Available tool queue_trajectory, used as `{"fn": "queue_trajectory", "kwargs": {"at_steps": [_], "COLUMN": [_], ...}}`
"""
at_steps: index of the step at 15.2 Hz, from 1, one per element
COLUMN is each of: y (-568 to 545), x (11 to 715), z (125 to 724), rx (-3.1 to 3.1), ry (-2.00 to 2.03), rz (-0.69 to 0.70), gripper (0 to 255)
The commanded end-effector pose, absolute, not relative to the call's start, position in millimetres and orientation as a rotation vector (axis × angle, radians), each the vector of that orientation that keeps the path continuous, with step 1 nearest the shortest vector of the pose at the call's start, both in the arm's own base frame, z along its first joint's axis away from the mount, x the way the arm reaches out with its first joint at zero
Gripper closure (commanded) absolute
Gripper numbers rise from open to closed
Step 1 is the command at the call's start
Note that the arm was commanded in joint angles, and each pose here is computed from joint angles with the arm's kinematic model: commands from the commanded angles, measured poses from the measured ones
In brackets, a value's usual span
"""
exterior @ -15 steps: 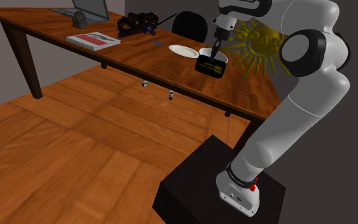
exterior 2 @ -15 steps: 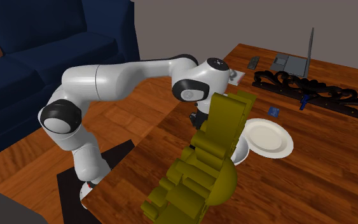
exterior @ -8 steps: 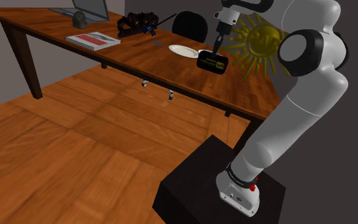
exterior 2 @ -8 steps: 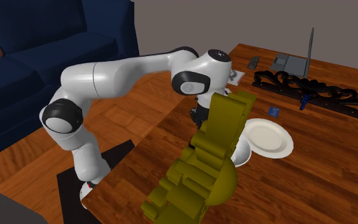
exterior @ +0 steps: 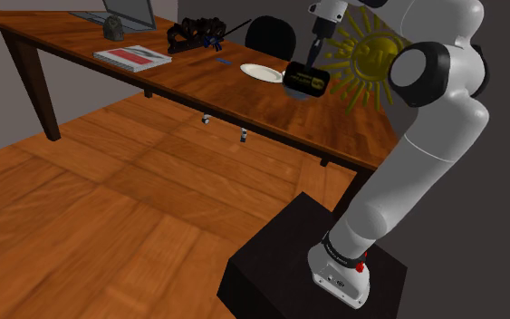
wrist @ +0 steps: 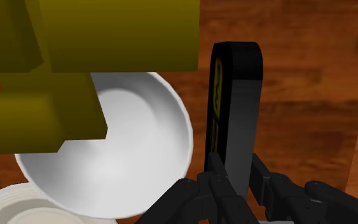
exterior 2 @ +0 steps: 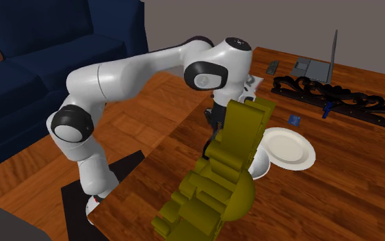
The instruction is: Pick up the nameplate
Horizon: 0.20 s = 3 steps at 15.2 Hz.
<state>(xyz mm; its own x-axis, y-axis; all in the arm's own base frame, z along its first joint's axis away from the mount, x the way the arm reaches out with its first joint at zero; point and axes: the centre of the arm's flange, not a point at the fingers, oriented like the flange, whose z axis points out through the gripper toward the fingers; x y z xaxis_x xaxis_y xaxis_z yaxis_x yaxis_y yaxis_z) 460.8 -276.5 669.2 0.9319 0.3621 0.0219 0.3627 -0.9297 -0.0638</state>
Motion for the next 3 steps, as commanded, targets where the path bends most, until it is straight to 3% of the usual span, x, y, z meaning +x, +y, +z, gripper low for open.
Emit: {"fn": "queue_trajectory", "kwargs": {"at_steps": [1,3], "y": [-277.0,-277.0], "x": [460.5,460.5], "z": [681.1,681.9], "rx": [-3.022,-3.022], "ry": [-0.567,-0.568], "rz": [-0.015,-0.015], "gripper": [255,255]}}
